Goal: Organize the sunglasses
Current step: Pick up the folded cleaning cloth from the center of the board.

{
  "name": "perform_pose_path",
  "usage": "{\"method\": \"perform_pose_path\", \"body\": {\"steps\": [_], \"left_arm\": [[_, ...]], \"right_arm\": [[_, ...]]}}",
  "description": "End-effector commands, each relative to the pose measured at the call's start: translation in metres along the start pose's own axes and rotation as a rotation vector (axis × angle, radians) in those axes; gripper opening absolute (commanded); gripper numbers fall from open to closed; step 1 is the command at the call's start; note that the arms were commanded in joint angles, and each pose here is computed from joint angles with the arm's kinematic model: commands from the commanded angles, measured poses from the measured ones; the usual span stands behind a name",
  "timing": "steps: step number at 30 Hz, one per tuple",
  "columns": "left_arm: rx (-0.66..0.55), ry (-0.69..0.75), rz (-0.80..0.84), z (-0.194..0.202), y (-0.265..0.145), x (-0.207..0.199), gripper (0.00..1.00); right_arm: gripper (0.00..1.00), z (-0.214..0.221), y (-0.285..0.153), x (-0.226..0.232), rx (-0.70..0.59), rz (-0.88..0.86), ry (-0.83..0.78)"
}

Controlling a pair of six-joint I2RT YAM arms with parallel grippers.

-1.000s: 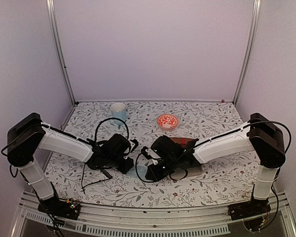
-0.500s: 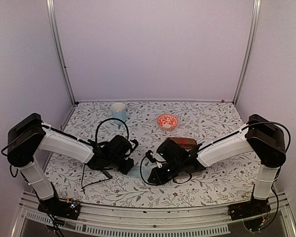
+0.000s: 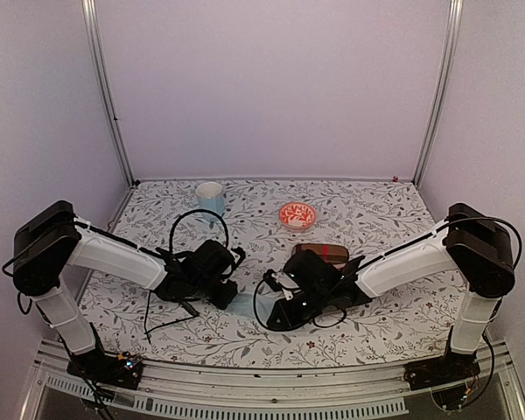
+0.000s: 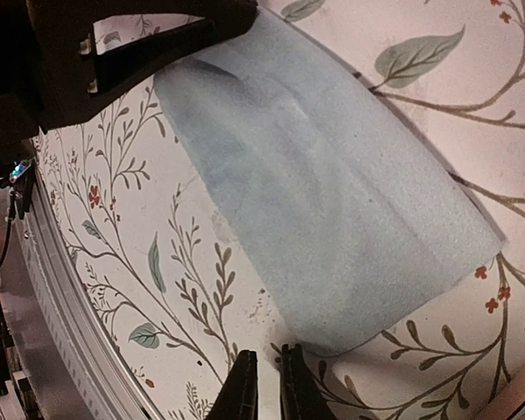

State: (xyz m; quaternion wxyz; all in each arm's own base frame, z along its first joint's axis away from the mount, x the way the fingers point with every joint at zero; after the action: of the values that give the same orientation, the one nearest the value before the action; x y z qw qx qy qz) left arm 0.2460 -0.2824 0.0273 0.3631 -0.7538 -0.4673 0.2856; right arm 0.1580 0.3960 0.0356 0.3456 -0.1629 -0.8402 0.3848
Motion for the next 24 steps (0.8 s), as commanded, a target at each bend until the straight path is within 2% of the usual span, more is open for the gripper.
{"method": "perform_pose_path", "body": {"steps": [1, 6, 13, 24], "left_arm": [[0.129, 0.047, -0.089, 0.038, 0.008, 0.020, 0.34], [0.128, 0.050, -0.086, 0.037, 0.008, 0.019, 0.34], [0.125, 0.047, -0.073, 0.037, 0.008, 0.017, 0.34], [0.124, 0.047, -0.083, 0.040, 0.007, 0.021, 0.34]], "right_arm": [[0.12, -0.033, -0.010, 0.013, -0.075, -0.017, -0.031], [0.12, -0.051, -0.009, 0.014, -0.114, -0.029, -0.039], [0.13, -0.047, 0.010, -0.006, -0.095, -0.010, -0.004], [0.12, -0.001, 0.012, -0.023, -0.005, 0.028, 0.059]]}}
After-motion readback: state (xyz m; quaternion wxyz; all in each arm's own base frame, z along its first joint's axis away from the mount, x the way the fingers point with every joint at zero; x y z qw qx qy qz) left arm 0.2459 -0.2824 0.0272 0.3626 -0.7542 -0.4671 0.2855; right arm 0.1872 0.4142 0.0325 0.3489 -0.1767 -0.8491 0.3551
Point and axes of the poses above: each gripper's point midway between its finger pads, its own y axis out along the fingers, its own x axis along the line the jaws close on, z = x × y, the point moved 2 cm from there along -y, back along the fingers, and after that the axes turned 12 degrees about -y, right-handed, at the moved point
